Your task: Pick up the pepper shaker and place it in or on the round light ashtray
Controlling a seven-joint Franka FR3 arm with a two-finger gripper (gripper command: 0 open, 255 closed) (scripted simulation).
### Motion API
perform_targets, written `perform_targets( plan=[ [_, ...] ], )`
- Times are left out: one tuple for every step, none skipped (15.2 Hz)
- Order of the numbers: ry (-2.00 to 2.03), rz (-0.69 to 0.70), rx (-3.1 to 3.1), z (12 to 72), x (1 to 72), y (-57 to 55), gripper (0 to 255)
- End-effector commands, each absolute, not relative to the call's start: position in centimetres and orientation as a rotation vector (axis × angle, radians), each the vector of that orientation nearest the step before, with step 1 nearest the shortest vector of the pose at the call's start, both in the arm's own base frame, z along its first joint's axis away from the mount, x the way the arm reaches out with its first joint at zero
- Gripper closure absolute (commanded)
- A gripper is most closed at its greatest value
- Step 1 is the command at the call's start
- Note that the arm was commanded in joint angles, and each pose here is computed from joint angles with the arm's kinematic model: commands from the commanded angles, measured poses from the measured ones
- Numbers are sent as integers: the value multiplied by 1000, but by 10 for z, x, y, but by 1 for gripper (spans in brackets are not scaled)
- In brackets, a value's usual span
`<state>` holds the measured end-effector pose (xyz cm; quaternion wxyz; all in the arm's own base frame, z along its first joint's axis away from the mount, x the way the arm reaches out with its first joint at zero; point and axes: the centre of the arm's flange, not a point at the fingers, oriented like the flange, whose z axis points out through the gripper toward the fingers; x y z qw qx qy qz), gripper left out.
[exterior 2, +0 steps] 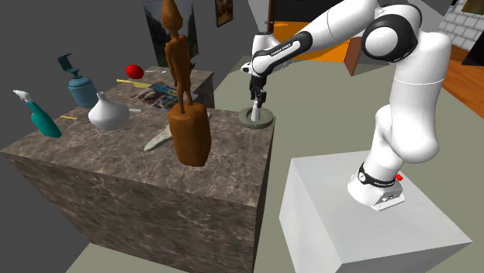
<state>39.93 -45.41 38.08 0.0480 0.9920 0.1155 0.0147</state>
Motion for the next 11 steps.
perform_targets(
  plan=[
    [352,45,3025,381,399,-454,0],
    [352,45,3025,381,399,-454,0],
    [352,45,3025,381,399,-454,0],
    [352,45,3025,381,399,-454,0],
    [352,45,3025,394,399,-453,0],
    [352,45,3025,407,398,-452,0],
    [352,45,3025,420,398,-450,0],
    [352,45,3025,431,397,-450,0],
    [352,45,3025,431,397,-450,0],
    [352,45,3025,431,397,-450,0],
    [352,45,3025,431,397,-450,0]
  ],
)
